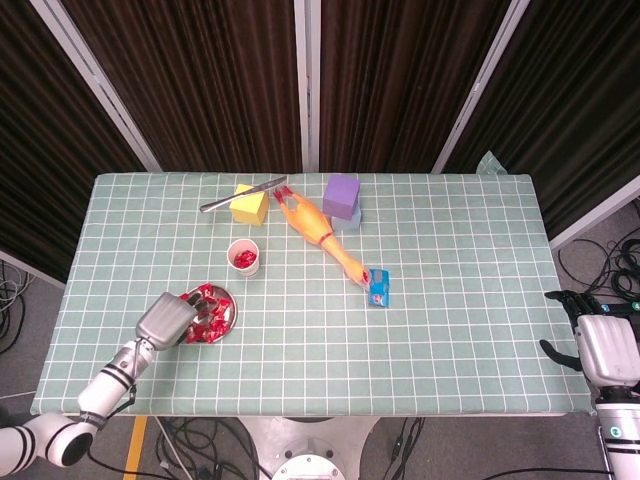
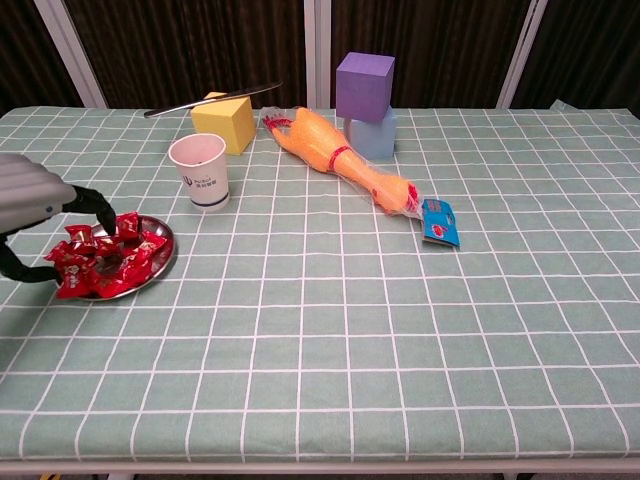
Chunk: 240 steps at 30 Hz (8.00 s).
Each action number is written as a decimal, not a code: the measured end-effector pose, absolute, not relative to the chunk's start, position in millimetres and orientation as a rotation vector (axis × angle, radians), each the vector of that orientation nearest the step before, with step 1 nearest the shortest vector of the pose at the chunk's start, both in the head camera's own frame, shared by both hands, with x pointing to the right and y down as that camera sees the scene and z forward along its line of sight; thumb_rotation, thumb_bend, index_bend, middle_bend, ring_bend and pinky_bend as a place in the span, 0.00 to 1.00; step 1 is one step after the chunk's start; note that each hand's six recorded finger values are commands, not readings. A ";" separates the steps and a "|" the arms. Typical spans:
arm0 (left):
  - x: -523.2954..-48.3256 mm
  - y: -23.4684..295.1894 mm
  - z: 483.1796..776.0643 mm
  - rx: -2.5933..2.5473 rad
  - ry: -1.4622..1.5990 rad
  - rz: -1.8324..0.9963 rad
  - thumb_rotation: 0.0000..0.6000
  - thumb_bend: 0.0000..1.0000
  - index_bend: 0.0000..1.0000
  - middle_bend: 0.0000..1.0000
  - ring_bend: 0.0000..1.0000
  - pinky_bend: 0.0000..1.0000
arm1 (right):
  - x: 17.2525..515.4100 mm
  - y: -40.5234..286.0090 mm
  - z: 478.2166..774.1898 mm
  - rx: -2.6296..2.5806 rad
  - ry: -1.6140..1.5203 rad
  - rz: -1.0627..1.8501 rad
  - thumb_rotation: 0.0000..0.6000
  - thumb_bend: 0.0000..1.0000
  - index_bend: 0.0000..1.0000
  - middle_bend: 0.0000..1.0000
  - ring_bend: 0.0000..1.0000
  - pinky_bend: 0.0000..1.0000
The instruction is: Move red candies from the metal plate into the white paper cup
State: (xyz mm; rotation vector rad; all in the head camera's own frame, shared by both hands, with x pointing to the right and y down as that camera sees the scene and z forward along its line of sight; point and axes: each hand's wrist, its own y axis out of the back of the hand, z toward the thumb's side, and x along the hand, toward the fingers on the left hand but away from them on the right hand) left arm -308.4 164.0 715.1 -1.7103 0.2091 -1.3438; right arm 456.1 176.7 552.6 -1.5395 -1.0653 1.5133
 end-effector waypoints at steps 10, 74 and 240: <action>-312.1 166.2 724.0 -1.711 0.170 -1.368 1.00 0.30 0.40 0.39 0.90 1.00 | 454.8 175.9 553.4 -1.541 -1.061 1.516 1.00 0.10 0.26 0.28 0.25 0.56; -265.3 55.2 699.1 -1.842 0.541 -1.289 1.00 0.56 0.68 0.70 0.93 1.00 | 459.9 176.2 552.5 -1.533 -1.075 1.522 1.00 0.10 0.26 0.28 0.25 0.57; -269.5 110.9 699.5 -1.760 0.440 -1.270 1.00 0.30 0.44 0.46 0.89 1.00 | 461.9 175.4 554.4 -1.546 -1.089 1.512 1.00 0.10 0.26 0.29 0.26 0.58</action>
